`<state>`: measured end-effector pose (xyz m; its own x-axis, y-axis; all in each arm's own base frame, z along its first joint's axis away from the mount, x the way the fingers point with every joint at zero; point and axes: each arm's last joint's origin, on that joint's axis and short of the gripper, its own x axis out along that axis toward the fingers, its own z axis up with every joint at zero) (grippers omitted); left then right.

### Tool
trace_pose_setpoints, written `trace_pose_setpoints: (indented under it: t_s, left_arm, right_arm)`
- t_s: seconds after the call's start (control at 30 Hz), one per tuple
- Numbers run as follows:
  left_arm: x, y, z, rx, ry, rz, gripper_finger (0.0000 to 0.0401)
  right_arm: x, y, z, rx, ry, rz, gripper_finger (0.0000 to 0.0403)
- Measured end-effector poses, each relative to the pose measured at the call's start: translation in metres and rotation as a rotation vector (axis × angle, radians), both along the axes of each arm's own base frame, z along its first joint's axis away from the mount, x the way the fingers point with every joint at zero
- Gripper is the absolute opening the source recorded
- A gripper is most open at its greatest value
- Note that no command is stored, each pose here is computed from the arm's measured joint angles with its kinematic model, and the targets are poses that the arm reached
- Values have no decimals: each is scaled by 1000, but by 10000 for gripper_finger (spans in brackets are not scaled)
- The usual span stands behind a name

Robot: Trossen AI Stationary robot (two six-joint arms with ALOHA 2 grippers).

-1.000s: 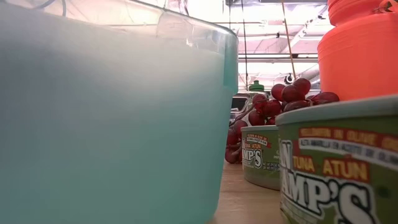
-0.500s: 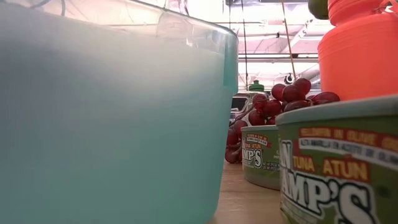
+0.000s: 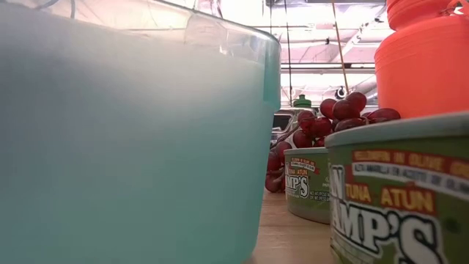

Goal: Pick & Place Food Item
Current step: Put the green pear into the bottom transparent bin

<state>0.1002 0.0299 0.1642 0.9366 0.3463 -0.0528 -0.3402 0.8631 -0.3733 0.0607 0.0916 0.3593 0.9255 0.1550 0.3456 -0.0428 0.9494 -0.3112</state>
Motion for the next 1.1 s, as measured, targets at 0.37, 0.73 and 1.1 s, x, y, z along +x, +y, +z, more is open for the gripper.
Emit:
trace_pose_setpoints:
  t_s: [0.37, 0.73, 1.1]
  left_arm:
    - [0, 0, 0, 0, 2, -10, 51]
    - [0, -1, 0, 6, 0, -37, 51]
    - [0, -1, 0, 4, 4, -43, 51]
  right_arm:
    - [90, -7, 5, -8, 268, -194, 0]
    - [167, -109, 4, 206, 469, -56, 0]
    - [219, -189, -67, 450, 728, -79, 0]
